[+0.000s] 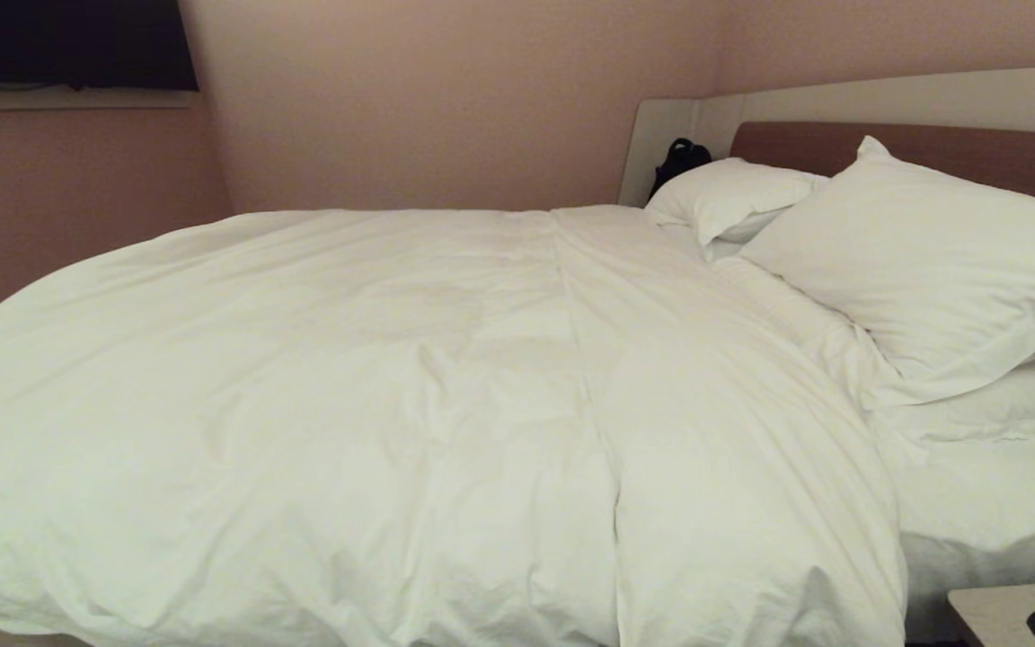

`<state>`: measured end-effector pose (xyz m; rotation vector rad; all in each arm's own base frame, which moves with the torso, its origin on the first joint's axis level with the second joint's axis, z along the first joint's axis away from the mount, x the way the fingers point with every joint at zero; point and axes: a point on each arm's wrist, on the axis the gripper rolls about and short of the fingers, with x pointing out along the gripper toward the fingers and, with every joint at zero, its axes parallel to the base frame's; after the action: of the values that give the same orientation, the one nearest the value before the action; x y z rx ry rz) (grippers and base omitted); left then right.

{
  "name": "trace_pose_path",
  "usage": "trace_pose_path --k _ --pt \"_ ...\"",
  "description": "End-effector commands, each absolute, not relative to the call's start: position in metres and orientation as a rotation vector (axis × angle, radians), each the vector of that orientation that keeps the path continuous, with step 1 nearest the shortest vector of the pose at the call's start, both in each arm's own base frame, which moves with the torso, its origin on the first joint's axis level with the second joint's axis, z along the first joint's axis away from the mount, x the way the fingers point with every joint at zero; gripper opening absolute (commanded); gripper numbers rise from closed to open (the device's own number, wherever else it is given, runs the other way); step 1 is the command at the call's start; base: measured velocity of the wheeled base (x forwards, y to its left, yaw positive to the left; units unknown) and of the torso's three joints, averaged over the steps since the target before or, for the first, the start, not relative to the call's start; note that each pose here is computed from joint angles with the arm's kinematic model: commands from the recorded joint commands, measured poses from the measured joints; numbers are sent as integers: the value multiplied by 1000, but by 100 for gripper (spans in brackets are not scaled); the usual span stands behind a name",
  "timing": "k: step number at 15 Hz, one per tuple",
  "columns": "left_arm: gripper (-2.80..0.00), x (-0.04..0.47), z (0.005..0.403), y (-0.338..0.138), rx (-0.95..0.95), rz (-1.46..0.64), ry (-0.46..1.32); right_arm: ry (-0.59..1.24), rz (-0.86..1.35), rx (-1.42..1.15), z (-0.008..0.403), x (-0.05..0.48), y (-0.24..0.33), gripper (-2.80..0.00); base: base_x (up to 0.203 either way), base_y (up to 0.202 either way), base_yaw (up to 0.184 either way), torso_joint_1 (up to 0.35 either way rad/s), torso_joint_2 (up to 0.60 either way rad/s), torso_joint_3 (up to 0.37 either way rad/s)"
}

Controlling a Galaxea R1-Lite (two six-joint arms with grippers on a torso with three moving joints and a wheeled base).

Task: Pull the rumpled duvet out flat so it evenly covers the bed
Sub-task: Flatten the corners of the folded blanket

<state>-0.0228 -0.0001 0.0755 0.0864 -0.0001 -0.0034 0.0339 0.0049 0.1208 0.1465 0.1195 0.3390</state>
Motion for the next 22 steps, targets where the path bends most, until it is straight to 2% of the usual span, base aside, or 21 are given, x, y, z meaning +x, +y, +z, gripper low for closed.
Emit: trace_pose_path --k 1,5,10,14,18,22 --pt "-280 -23 75 0 86 -3 0 120 351 146 119 32 6 -280 0 0 0 0 0 0" --pt "-280 -23 75 0 87 -3 0 115 297 119 117 29 6 -280 0 0 0 0 0 0" --pt "-280 -23 75 0 86 -3 0 -56 285 -6 115 3 9 -280 0 0 0 0 0 0" --pt "-280 -23 75 0 86 -3 0 24 327 -22 110 2 10 -280 0 0 0 0 0 0" --pt "-280 -23 75 0 86 -3 0 125 413 143 119 2 11 -280 0 0 0 0 0 0" --pt "-280 -23 76 0 86 -3 1 98 429 132 116 -3 12 -280 0 0 0 0 0 0"
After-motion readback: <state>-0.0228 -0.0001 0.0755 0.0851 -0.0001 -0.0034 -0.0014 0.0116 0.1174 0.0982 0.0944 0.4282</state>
